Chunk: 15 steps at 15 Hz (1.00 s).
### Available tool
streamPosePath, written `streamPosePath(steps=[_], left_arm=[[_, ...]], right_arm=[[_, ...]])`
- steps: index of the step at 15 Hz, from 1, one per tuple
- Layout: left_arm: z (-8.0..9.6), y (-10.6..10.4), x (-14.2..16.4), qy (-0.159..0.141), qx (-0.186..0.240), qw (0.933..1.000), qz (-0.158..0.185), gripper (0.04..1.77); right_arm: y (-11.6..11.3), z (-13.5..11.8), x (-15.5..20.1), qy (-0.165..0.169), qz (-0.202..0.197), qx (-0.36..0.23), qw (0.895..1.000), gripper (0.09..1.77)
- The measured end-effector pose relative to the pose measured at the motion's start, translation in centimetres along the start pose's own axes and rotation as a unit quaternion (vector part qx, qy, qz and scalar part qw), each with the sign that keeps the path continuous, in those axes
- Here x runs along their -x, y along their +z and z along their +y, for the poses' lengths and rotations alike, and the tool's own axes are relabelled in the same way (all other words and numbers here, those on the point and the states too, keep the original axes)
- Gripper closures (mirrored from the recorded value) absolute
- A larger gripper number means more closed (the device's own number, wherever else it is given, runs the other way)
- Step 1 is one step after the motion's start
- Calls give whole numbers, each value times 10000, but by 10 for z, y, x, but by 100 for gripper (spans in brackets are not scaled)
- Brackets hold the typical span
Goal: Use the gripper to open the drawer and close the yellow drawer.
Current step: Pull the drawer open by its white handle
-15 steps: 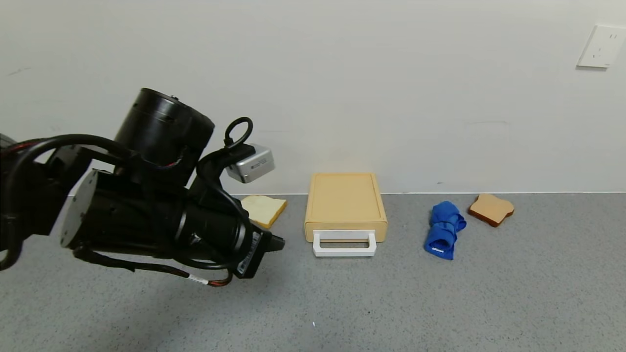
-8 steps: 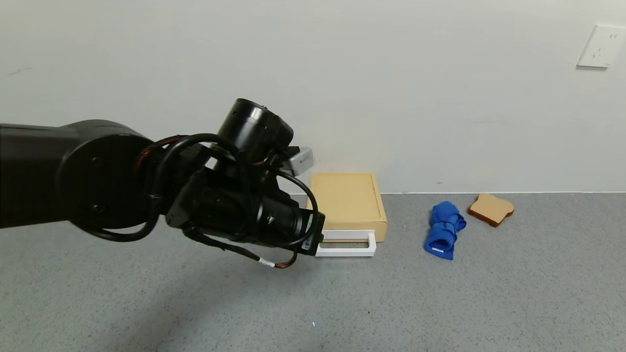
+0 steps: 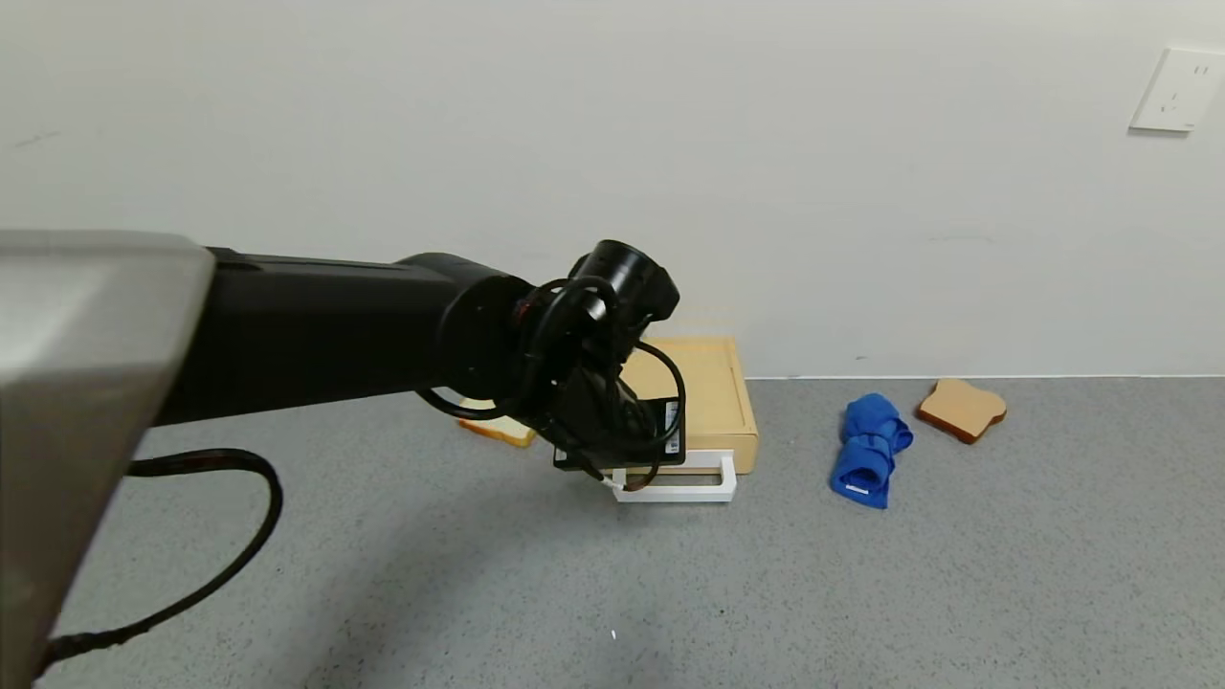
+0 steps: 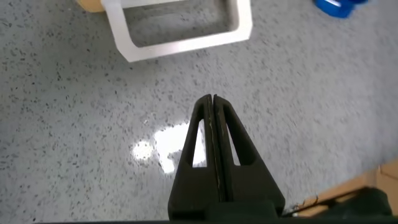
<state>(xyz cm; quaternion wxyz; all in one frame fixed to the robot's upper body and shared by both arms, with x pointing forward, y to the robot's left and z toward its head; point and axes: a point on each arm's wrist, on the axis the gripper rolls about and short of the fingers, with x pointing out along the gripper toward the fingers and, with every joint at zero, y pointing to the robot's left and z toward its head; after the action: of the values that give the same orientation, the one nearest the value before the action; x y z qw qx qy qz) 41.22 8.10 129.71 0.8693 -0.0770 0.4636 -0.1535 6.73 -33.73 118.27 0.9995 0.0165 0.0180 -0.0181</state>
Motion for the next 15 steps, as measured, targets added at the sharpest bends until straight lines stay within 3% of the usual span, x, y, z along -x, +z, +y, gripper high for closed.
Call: streamPosePath(steps=[4,15], left_arm=[[0,6,-41,485,301,9983,-119,170],[8,6,-86,935,435,9945,-161,170]], right_arm=[[0,0,0,-1,0,0,10000,16],[0,0,0,0,-2,0,10000,16]])
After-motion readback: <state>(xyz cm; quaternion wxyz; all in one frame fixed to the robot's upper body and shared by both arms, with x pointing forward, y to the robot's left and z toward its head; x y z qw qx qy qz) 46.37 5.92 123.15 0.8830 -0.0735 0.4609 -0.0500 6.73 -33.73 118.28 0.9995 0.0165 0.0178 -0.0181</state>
